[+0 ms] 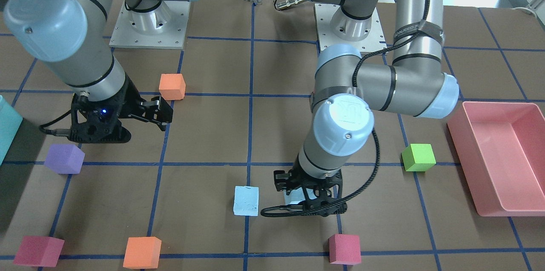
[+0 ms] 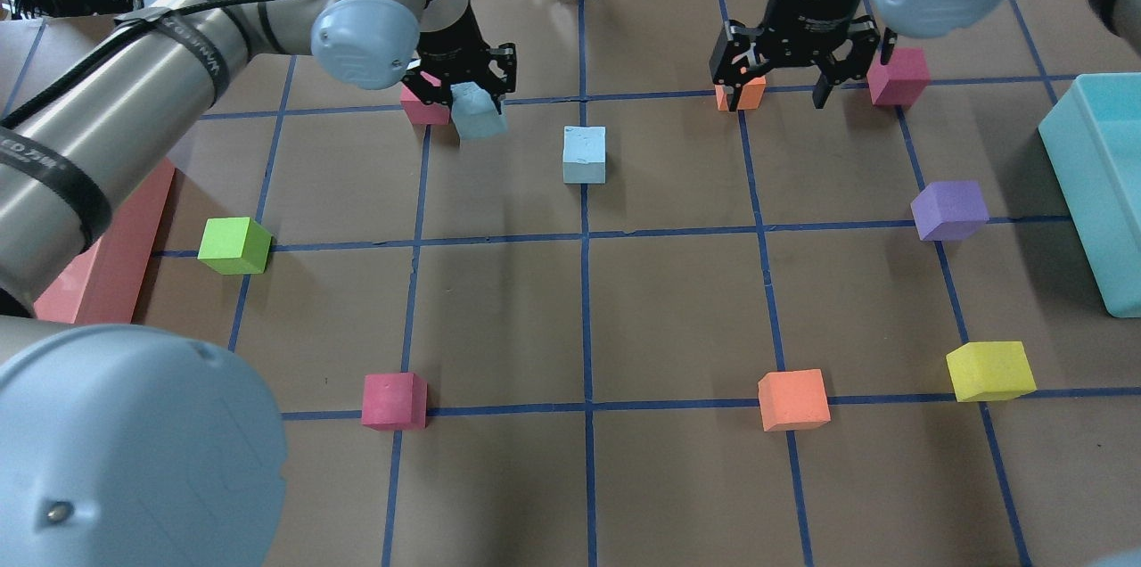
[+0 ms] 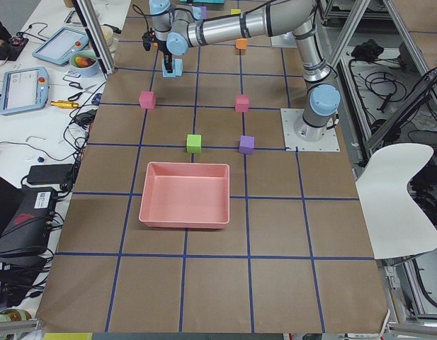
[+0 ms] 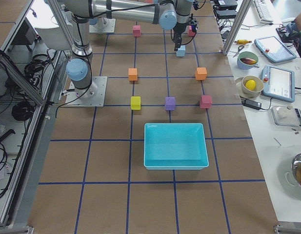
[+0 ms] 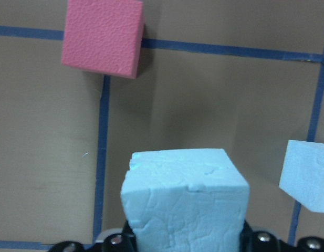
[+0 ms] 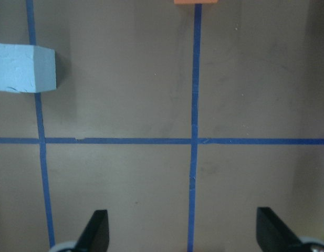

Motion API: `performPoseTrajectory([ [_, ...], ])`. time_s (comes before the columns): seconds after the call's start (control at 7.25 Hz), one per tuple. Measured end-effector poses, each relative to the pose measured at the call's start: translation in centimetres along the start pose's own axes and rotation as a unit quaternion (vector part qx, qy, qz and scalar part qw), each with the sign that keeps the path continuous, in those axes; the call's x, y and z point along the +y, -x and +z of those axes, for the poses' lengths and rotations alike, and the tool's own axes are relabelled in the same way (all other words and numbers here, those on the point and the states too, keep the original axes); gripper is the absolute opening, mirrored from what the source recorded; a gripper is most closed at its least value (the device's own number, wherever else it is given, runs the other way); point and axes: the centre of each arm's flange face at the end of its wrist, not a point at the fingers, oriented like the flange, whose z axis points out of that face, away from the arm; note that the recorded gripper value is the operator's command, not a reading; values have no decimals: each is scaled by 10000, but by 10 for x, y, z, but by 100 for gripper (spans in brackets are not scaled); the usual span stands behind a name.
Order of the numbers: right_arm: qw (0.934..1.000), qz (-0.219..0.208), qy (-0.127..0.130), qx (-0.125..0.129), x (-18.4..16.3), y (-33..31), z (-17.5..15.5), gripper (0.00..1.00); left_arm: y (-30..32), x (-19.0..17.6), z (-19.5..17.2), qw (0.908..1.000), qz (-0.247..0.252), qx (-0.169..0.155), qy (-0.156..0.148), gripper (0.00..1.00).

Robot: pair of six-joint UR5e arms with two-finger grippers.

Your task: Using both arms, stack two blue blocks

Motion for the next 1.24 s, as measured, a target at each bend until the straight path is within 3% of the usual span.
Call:
performPoseTrajectory([
  [0.41, 9977, 135, -245, 618, 56, -33, -36, 100, -60, 15, 22, 9999, 9, -13, 103, 4],
  [0.69, 9987, 143, -342, 345, 73, -26, -52, 100, -73, 19, 28, 10000, 35, 0, 90, 4],
  [0.97, 9995, 135, -261, 100, 84, -21, -59, 100, -79, 16, 38, 10000, 50, 26, 51, 4],
  [1.24, 9997, 143, -171, 73, 89, -21, -59, 100, -86, 16, 51, 10000, 27, 37, 47, 4],
])
